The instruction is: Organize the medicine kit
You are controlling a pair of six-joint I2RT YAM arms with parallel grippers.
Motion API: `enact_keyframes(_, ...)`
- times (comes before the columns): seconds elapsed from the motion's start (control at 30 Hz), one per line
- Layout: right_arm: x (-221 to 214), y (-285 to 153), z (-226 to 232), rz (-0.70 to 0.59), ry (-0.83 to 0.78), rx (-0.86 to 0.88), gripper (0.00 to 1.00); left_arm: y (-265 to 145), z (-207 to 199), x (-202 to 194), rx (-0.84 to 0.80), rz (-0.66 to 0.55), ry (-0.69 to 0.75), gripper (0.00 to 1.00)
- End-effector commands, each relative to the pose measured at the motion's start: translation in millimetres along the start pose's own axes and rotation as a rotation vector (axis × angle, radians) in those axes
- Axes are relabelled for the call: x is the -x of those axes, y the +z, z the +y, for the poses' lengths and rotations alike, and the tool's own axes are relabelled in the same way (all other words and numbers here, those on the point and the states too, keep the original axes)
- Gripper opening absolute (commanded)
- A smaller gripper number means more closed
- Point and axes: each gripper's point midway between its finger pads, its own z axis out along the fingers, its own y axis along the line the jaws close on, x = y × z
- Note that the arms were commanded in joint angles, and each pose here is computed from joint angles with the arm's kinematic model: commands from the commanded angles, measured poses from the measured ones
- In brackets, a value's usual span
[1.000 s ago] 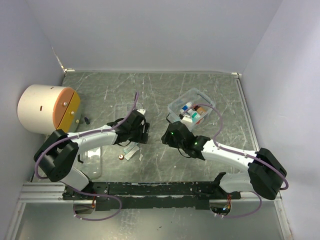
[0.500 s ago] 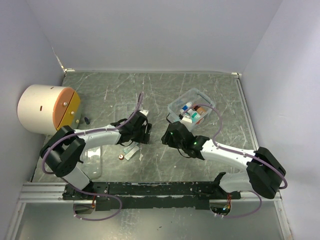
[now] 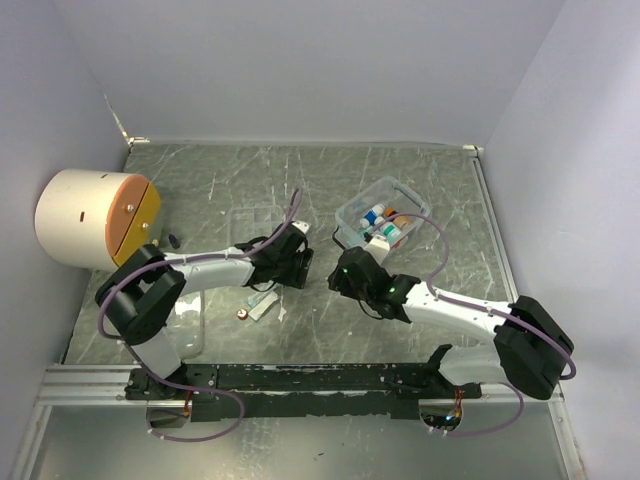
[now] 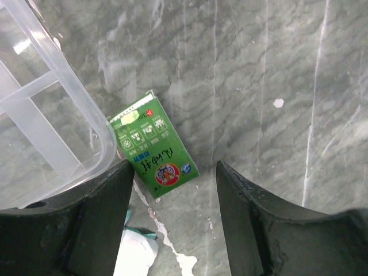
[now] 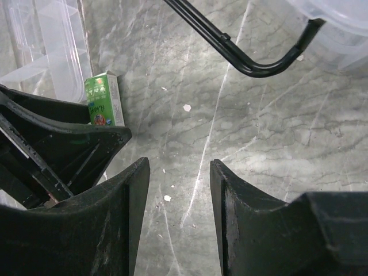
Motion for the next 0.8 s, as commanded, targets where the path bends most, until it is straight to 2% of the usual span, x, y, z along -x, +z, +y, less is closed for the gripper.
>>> enact_keyframes(0.0,8,-2,-8,-0.054,0.028,-0.031,0.46,3,4,7,0.111,-0.009,-0.055,0.72)
enact_keyframes(0.17,7,-1,-12,-0.058,0.033,-0.044,0.46,8,7,4,0.216,-0.017,-0.13,0.73)
enact_keyframes(0.47,9,-2,-18,-0.075,0.038,-0.063,0.46,7,2,11,0.293,-0.096,-0.201,0.57)
enact_keyframes(0.67,7,-1,-18,-0.072,0.039,-0.062,0.45,13,0,8,0.299,-0.079,-0.205,0.65)
enact_keyframes(0.77,7,-1,-19,-0.07,0.037,-0.063,0.45,13,-1,11,0.302,-0.094,-0.229,0.66)
